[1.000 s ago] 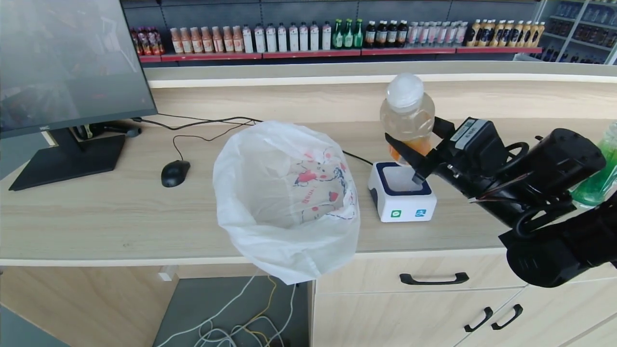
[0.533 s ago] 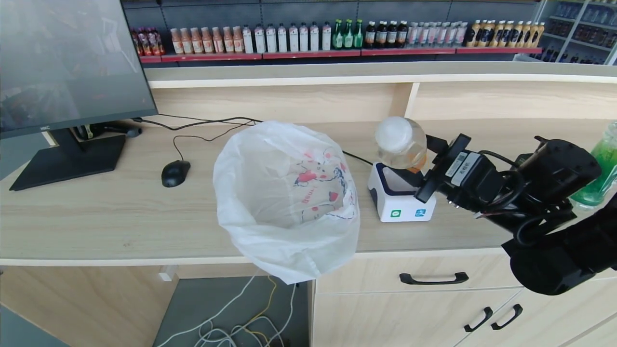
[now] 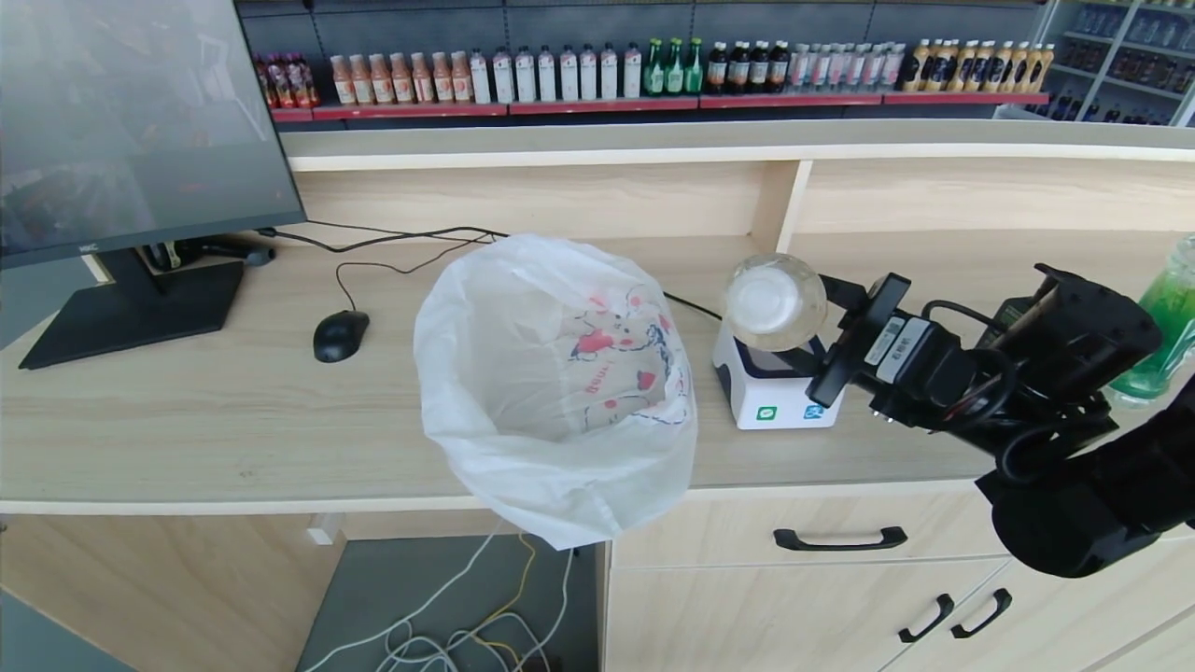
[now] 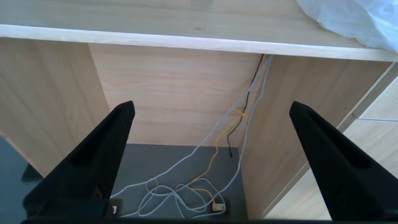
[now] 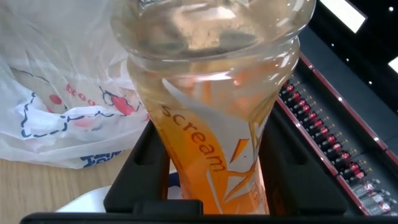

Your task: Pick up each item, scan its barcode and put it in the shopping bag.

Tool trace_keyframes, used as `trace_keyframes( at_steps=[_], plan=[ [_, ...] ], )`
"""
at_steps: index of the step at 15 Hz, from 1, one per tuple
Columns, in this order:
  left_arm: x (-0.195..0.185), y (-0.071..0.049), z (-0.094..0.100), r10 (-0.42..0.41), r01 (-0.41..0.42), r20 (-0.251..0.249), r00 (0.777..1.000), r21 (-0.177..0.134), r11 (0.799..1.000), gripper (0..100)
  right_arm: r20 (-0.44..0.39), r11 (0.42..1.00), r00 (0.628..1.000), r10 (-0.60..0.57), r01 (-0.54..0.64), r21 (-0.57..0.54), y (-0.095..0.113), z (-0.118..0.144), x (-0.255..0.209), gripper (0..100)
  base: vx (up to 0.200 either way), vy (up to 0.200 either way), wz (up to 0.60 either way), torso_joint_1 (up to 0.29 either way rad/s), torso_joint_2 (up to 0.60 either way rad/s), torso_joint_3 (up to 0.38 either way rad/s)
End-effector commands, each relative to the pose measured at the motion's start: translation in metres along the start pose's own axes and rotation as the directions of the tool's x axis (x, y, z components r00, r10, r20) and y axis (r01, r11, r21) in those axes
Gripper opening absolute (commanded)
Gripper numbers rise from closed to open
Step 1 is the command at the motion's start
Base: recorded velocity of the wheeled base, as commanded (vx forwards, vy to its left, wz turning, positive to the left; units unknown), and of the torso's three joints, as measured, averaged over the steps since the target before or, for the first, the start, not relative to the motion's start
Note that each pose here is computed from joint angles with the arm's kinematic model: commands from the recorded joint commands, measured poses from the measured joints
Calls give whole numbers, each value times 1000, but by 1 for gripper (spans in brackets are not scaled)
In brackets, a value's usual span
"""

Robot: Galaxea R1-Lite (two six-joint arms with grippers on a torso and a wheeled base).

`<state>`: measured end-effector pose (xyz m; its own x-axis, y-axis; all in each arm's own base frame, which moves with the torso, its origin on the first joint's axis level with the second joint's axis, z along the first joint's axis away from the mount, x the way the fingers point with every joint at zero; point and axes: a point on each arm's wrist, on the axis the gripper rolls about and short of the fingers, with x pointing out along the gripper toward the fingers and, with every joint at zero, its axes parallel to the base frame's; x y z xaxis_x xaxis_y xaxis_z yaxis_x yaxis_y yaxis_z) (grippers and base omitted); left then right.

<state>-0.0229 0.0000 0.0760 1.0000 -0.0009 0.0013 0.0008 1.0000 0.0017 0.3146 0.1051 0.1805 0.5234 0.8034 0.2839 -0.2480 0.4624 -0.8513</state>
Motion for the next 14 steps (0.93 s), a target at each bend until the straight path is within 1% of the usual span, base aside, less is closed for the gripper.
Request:
trace_keyframes(
  at_steps=[1,4,14],
  plan=[
    [0,0,0,-1,1,0,1000,0,1000,100,3,1000,1000,16,-16,2,3,-2,0,0,0,0,0,0,0,0],
    [0,0,0,-1,1,0,1000,0,1000,100,-5,999,999,32,-32,1,8,-6,-1,0,0,0,0,0,0,0],
    [0,0,0,1,-1,0,1000,0,1000,100,-2,1000,1000,31,-31,-3,8,-6,-1,0,0,0,0,0,0,0]
  ],
)
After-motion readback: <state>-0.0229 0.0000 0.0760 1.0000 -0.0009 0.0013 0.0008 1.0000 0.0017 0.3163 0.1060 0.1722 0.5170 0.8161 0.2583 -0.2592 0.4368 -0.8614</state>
